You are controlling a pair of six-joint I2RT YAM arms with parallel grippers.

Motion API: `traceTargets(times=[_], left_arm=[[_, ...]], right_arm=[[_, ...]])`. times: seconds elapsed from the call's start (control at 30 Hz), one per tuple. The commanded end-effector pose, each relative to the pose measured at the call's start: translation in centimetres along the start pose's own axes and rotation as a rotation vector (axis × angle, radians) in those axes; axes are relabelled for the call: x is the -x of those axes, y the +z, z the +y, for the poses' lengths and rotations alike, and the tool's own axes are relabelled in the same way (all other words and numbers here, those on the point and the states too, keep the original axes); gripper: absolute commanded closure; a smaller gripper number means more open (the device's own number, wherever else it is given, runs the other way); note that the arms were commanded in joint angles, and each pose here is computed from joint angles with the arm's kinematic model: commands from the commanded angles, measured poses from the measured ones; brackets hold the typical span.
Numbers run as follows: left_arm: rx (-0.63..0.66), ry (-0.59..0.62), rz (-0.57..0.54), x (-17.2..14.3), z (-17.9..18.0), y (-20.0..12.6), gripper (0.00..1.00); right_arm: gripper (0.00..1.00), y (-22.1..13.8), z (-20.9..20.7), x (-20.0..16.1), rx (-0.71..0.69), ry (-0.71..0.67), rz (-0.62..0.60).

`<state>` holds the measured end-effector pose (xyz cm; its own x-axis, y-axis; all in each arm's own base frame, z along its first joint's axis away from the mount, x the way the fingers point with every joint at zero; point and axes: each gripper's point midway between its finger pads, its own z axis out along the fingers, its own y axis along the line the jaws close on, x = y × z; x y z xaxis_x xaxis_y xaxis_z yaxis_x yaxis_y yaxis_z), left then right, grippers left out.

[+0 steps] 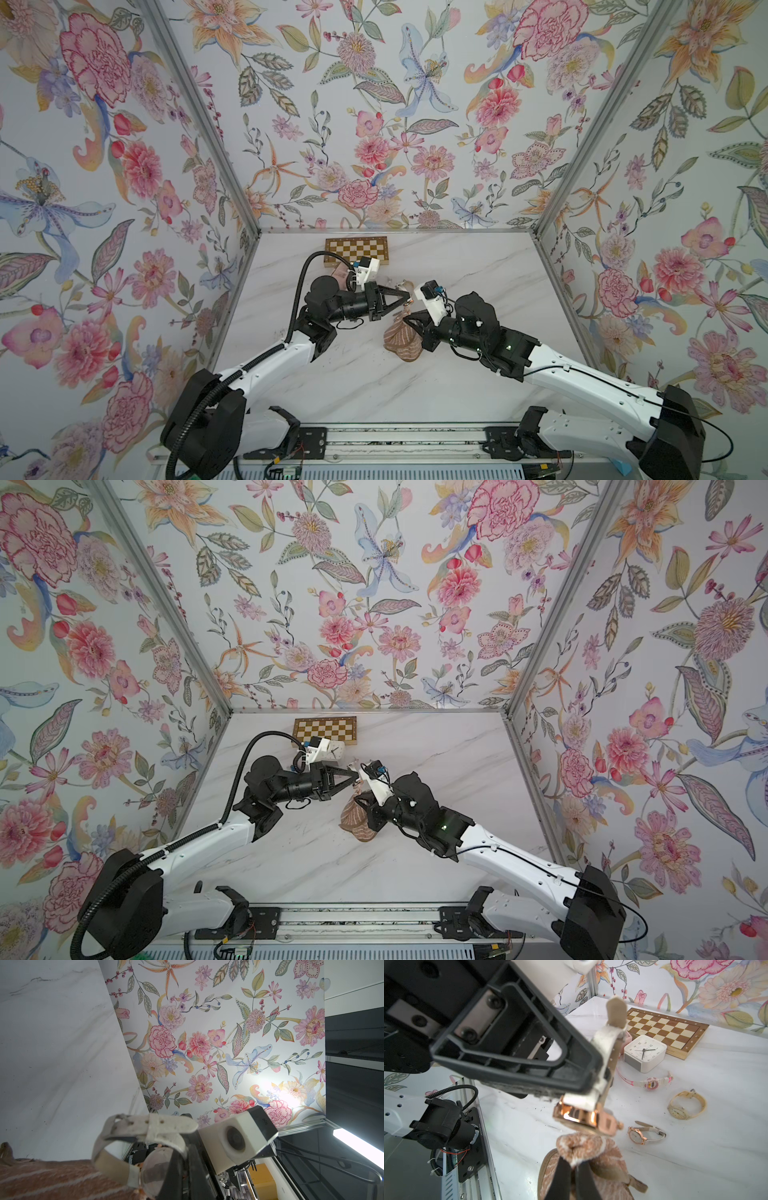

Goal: Wipe the watch dial
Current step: Wipe the dirt from the watch dial.

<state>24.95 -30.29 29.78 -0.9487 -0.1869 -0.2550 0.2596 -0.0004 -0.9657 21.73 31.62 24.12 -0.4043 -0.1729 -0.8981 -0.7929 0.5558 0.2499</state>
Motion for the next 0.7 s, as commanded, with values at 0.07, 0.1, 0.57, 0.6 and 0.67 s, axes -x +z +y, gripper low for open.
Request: traceTargets(times=[0.07, 0.1, 0.57, 0.6, 0.67], left_arm=[[-0.023, 0.008, 0.033, -0.8, -0.2, 0.1, 1.0], [-0.02, 0.006, 0.034, -0.9, -0.1, 0.1, 1.0], [-0.017, 0.005, 0.039, -0.9, 0.1, 0.1, 1.0], [-0.019, 0.007, 0.039, -0.9, 0.0, 0.1, 1.0], [-0.019, 0.007, 0.038, -1.0, 0.0, 0.1, 1.0]], right_arm=[[1.0, -1.1, 0.6, 3.1, 0.001, -0.042, -0.073], [1.0, -1.3, 0.7, 3.4, 0.001, -0.046, -0.078], [1.0, -1.4, 0.2, 2.7, -0.01, -0.027, -0.068], [1.0, -1.2, 0.3, 2.6, -0.006, -0.025, -0.063], [1.0, -0.9, 0.4, 2.5, 0.004, -0.019, -0.056]])
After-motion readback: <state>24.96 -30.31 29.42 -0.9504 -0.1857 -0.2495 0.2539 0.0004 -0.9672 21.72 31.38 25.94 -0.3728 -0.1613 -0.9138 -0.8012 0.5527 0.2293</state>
